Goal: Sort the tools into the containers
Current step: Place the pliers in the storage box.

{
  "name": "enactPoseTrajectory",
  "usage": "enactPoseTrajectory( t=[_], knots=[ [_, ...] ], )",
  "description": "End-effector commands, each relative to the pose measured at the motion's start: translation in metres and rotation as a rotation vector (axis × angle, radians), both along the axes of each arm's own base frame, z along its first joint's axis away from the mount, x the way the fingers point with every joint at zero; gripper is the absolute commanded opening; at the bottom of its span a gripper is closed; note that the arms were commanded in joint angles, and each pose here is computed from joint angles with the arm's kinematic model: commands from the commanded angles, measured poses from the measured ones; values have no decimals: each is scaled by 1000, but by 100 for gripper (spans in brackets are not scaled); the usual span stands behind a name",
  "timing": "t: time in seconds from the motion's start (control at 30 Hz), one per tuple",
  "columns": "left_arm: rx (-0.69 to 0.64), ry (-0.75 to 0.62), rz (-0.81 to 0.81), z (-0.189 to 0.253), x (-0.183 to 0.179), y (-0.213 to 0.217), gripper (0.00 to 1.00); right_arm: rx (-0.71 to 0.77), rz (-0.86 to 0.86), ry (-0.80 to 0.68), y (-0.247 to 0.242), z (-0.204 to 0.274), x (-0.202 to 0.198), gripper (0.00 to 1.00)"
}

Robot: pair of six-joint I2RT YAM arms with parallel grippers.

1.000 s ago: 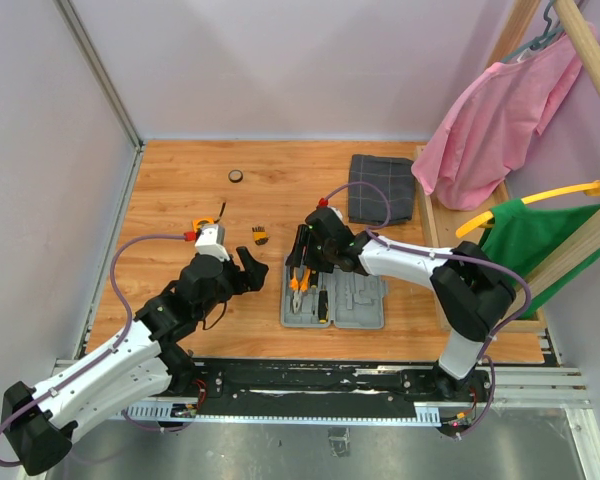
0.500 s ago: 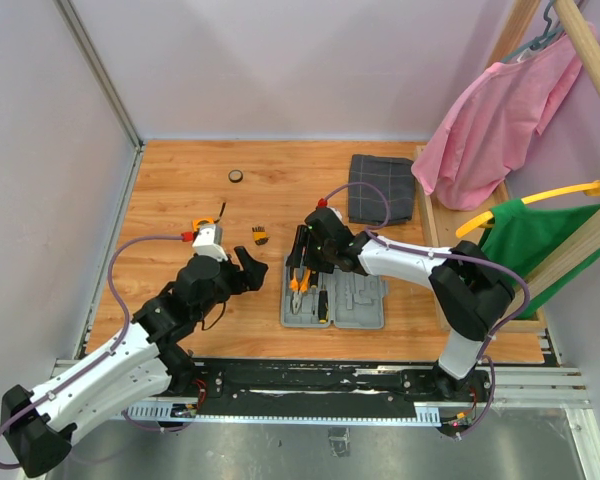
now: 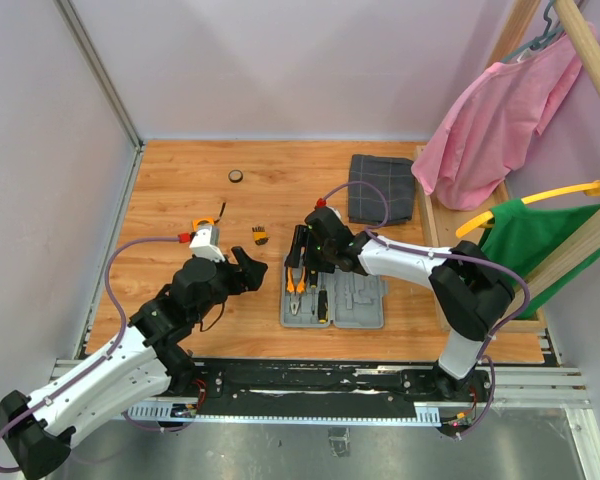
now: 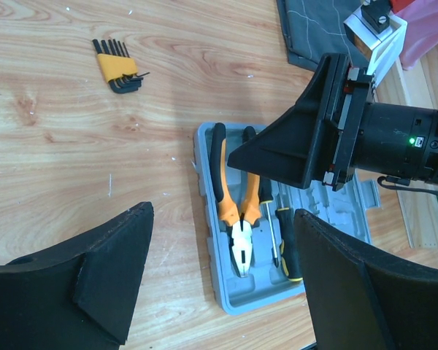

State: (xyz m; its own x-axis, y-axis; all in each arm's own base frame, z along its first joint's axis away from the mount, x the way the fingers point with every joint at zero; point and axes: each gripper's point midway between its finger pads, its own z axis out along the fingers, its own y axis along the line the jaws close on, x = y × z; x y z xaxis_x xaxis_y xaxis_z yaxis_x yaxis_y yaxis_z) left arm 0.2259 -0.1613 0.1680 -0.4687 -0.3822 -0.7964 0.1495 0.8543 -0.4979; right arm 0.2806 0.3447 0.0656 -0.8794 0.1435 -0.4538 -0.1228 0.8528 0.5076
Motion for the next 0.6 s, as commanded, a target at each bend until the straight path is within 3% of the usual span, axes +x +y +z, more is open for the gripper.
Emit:
enactPoseTrajectory(
  t=[0.0, 0.57],
  knots=[
    [-17, -15, 6, 3, 2, 0, 81, 40, 37, -44, 15, 19, 0, 70],
    [7, 21, 1, -11, 5, -4, 81, -4, 6, -185, -15, 61, 3, 71]
  ],
)
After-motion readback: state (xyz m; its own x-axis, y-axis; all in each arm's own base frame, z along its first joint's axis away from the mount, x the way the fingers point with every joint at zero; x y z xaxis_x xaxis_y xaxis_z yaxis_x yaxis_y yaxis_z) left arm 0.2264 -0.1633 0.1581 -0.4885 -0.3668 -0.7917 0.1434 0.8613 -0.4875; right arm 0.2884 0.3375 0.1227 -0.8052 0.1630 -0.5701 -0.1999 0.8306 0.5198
